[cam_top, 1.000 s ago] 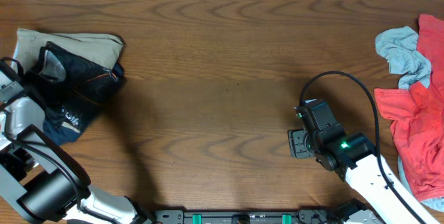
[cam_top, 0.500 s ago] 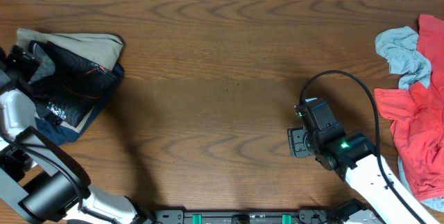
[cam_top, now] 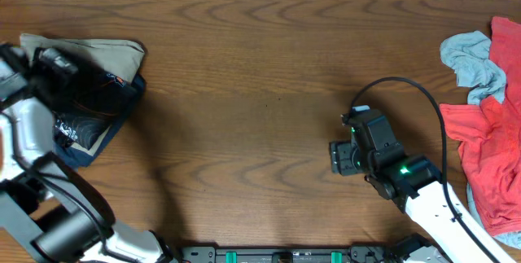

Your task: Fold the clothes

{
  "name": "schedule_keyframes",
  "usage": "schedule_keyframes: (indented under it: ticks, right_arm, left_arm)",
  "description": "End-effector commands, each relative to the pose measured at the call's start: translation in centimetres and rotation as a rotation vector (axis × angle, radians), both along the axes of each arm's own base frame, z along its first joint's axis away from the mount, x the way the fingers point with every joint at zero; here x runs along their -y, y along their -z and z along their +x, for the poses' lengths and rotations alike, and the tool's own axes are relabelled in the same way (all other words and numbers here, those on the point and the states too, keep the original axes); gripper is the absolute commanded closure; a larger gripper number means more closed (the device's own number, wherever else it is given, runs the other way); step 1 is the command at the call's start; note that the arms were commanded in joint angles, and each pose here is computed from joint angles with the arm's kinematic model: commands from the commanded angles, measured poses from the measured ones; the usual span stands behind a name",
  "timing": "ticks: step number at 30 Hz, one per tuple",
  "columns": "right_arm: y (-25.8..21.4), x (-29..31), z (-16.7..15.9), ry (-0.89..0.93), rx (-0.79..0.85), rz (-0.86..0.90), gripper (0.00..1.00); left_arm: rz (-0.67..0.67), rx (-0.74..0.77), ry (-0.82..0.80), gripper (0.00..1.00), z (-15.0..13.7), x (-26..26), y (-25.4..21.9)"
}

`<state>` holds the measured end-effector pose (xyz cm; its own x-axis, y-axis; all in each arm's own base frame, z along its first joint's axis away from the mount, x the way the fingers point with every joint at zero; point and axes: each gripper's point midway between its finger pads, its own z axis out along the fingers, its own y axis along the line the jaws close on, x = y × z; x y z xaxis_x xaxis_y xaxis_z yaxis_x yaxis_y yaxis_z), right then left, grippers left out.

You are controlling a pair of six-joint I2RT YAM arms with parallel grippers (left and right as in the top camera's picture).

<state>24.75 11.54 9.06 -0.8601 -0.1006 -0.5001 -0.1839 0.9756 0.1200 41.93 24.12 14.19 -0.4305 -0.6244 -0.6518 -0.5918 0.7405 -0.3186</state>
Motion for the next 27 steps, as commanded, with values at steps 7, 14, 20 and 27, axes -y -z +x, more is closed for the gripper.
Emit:
schedule_keyframes:
  ticks: [7,14,20,27]
  right_arm:
    - [-2.5,0.9,3.3,0.072,0.081,0.176,0.21]
    - [-1.8,6.0,3.5,0.202,0.031,0.206,0.01]
    - [0.5,8.9,0.3,0.278,-0.13,0.161,0.01]
    - [1.2,9.0,-2.8,0.288,-0.242,0.148,0.01]
  left_arm:
    - [-0.041,-0.15,0.423,0.02,1.4,17.5,0.1]
    - [-0.172,-0.549,0.57,0.02,-7.2,24.9,4.2]
    - [-0.26,-0.858,0.537,0.02,-14.9,24.8,4.7]
    - [-0.194,-0.835,0.532,0.02,-18.0,24.3,2.2]
